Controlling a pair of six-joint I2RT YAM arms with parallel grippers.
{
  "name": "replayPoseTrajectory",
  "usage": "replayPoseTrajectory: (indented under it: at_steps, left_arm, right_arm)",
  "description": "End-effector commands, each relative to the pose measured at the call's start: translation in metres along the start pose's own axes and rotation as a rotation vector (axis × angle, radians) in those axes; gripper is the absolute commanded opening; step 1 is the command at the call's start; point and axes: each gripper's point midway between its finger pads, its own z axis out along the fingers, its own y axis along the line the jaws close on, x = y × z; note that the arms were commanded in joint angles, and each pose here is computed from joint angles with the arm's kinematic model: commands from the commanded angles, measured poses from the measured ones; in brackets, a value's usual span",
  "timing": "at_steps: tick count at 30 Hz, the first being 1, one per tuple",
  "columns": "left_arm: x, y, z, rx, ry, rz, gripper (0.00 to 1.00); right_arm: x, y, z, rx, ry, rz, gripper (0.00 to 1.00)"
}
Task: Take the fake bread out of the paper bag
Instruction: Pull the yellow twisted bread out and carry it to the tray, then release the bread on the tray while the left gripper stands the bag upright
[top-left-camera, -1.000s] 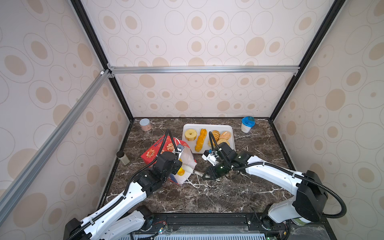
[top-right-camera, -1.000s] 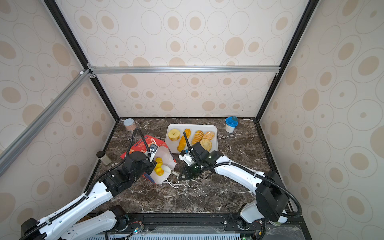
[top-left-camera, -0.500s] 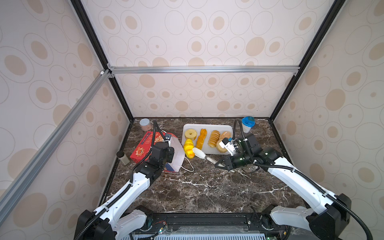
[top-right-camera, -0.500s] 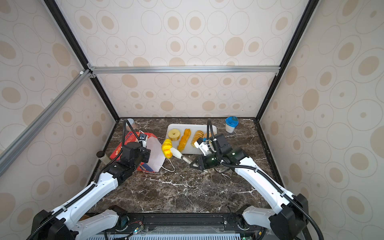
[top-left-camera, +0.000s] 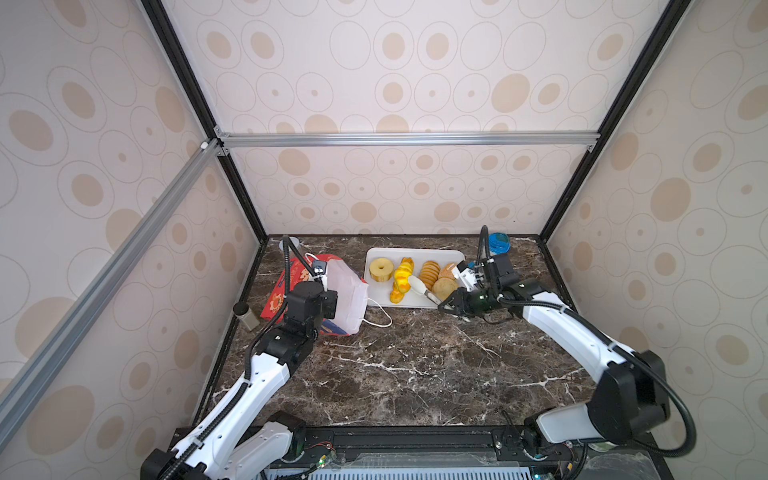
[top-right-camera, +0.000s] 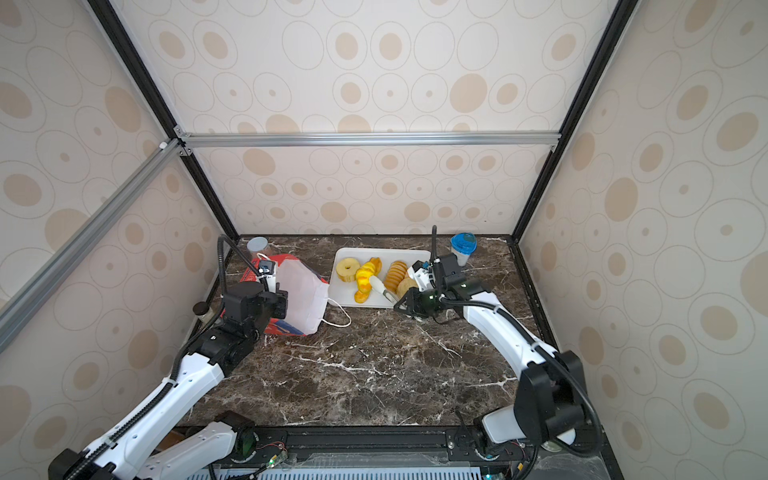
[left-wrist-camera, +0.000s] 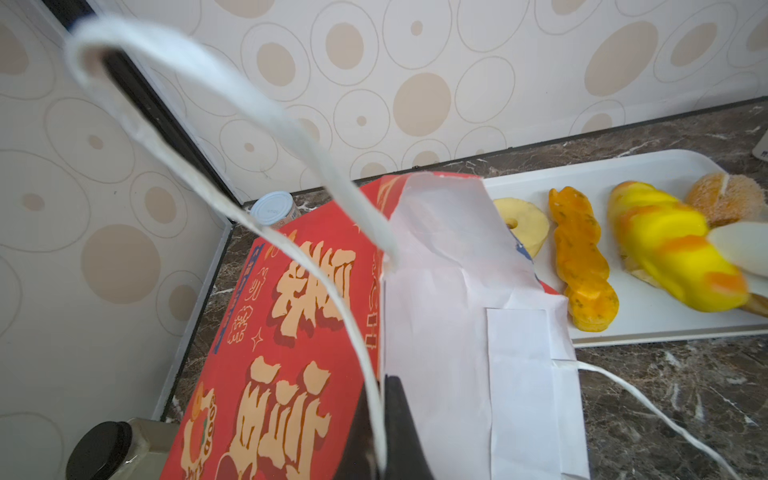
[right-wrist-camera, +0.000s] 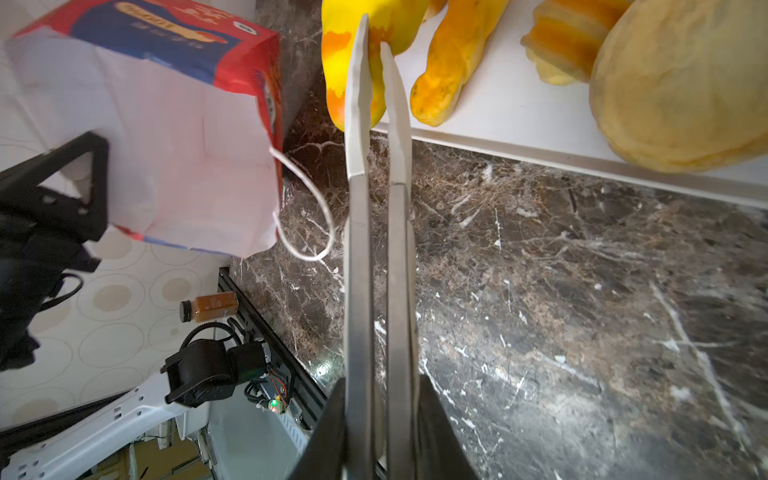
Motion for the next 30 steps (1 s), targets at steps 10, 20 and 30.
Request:
replayPoseTrajectory:
  at_steps: [10,20,30]
  left_arm:
    - [0.021,0.022,-0.02,-0.077,-0.004,-0.029,0.0]
    - [0.02,0.015,-0.021,-0.034,-0.033,-0.041,0.0]
    - [0.017,0.017,-0.03,-0.023,-0.031,-0.043,0.0]
  right_arm:
    - [-0.03,0.019,0.075,-0.067,0.071,-0.057,0.0]
    - [-0.023,-0.017,0.102,0.023,0.097,-0.03,0.0]
    - [-0.021,-0.015,0.091,0.042,0.077,-0.04,0.33]
